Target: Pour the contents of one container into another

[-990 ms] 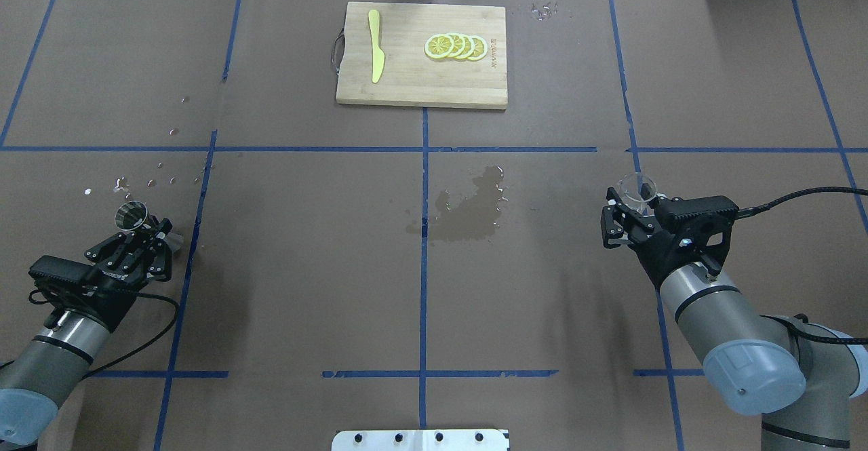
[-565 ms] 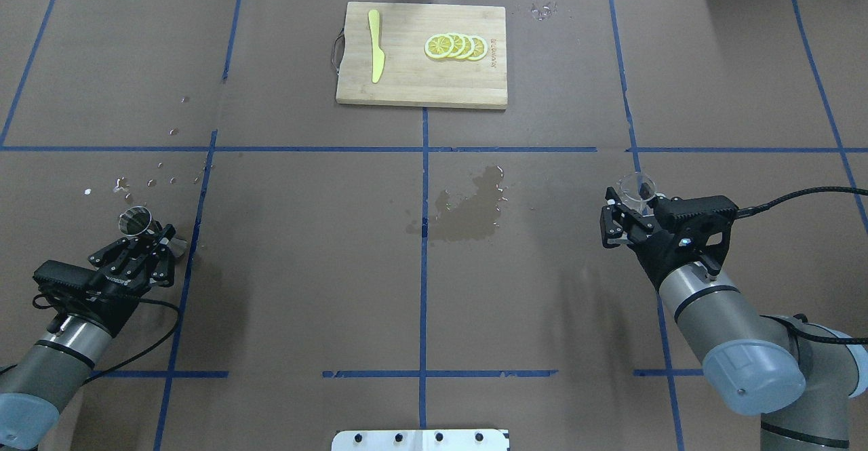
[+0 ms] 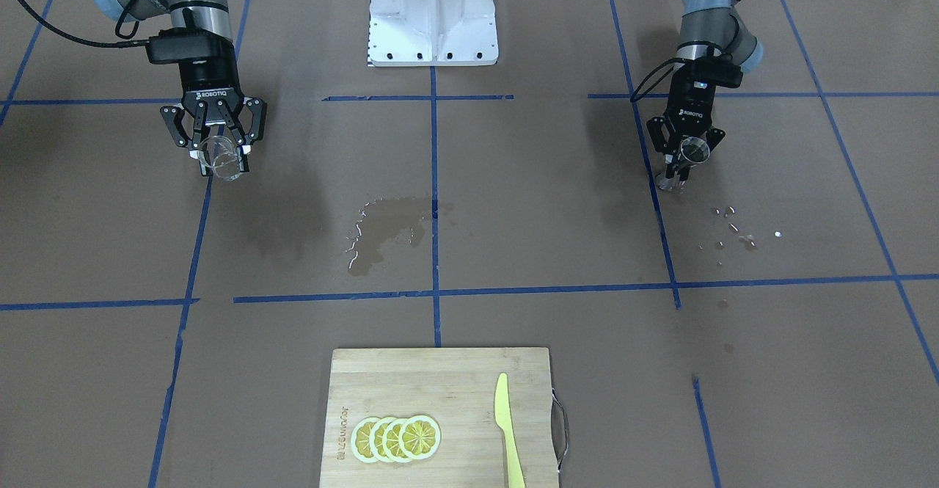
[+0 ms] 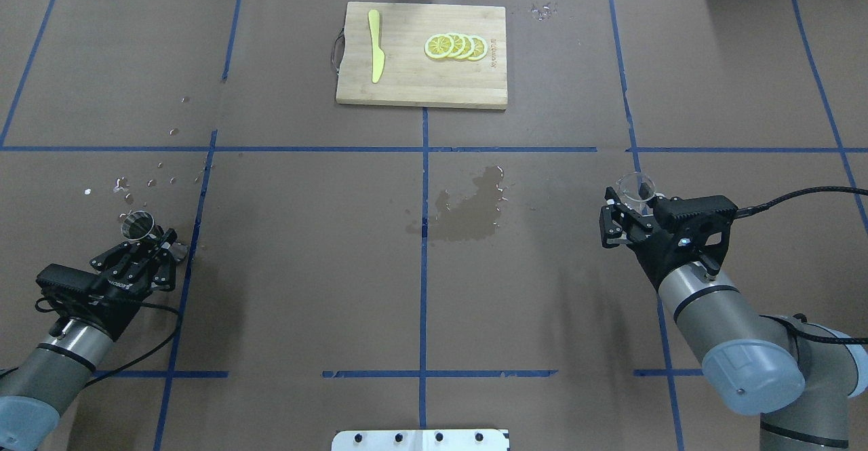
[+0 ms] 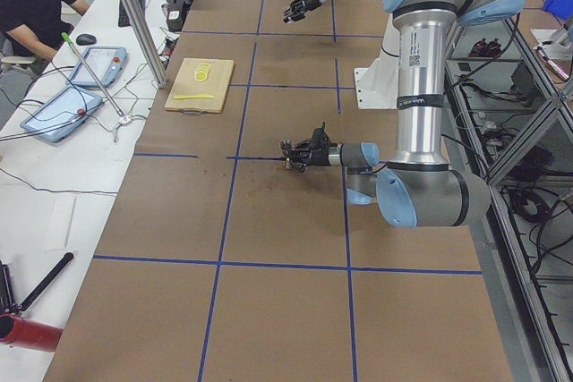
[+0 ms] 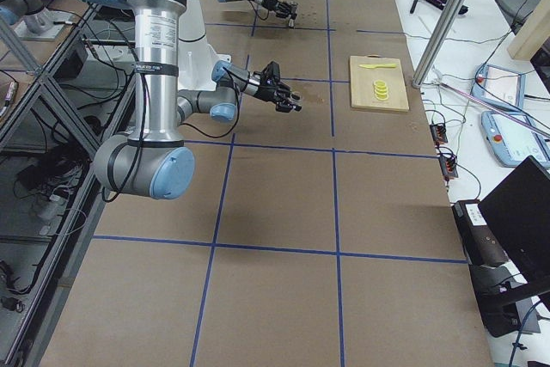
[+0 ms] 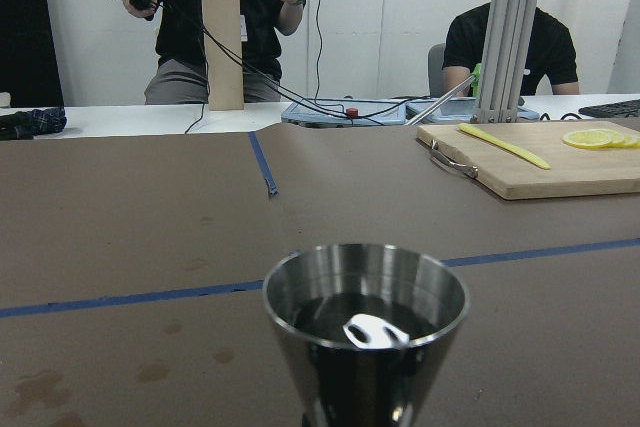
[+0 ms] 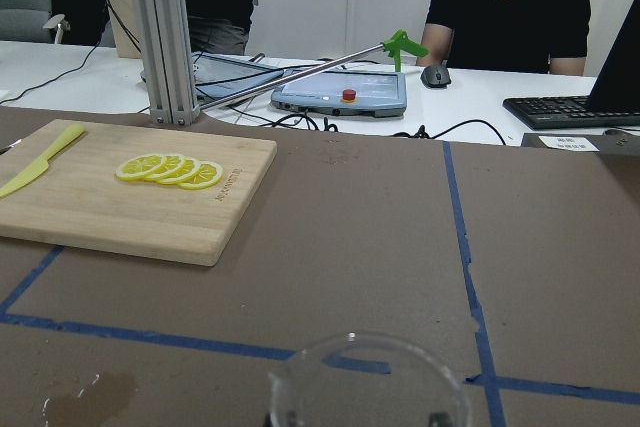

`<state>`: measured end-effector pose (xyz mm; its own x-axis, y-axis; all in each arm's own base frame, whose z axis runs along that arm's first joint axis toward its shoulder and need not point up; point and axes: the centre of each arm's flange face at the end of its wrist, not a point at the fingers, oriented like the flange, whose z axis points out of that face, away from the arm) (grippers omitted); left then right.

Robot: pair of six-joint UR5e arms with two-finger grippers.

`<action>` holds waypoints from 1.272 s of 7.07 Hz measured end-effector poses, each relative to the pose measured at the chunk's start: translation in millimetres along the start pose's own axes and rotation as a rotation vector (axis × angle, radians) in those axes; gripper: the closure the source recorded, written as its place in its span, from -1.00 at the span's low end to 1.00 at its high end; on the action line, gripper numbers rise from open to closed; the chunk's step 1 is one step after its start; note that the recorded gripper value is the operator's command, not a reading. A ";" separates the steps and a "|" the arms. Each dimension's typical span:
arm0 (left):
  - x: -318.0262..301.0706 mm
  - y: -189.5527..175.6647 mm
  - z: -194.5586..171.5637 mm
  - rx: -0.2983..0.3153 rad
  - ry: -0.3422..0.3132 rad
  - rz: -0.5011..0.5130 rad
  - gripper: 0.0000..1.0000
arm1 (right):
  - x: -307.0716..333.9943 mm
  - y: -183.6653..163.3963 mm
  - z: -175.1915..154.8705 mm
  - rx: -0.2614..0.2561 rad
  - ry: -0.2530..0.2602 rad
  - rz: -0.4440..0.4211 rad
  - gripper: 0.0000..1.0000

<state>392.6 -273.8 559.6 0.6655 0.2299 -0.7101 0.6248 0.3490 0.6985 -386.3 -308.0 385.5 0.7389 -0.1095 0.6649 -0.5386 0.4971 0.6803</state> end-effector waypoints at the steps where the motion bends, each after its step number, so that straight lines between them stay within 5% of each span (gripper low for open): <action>1: -0.2 0.5 -0.1 -0.001 0.000 0.001 0.95 | -0.5 -0.6 -0.3 0.001 -0.001 0.001 0.96; 4: -1.8 3.2 -0.2 -0.003 -0.002 0.007 0.69 | -1.1 -1.9 -1.0 0.003 -0.003 0.005 0.96; 6: -2.9 4.7 -0.1 -0.004 -0.004 0.011 -0.46 | -1.8 -2.6 -1.4 0.003 -0.004 0.006 0.96; 9: -2.4 4.7 -0.4 -0.005 -0.003 0.013 -0.60 | -2.1 -3.0 -1.5 0.004 -0.005 0.007 0.96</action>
<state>393.8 -272.4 564.5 0.6746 0.2319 -0.7008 0.6140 0.3507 0.7071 -385.6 -307.9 381.7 0.7330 -0.1098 0.6713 -0.5456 0.4946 0.6765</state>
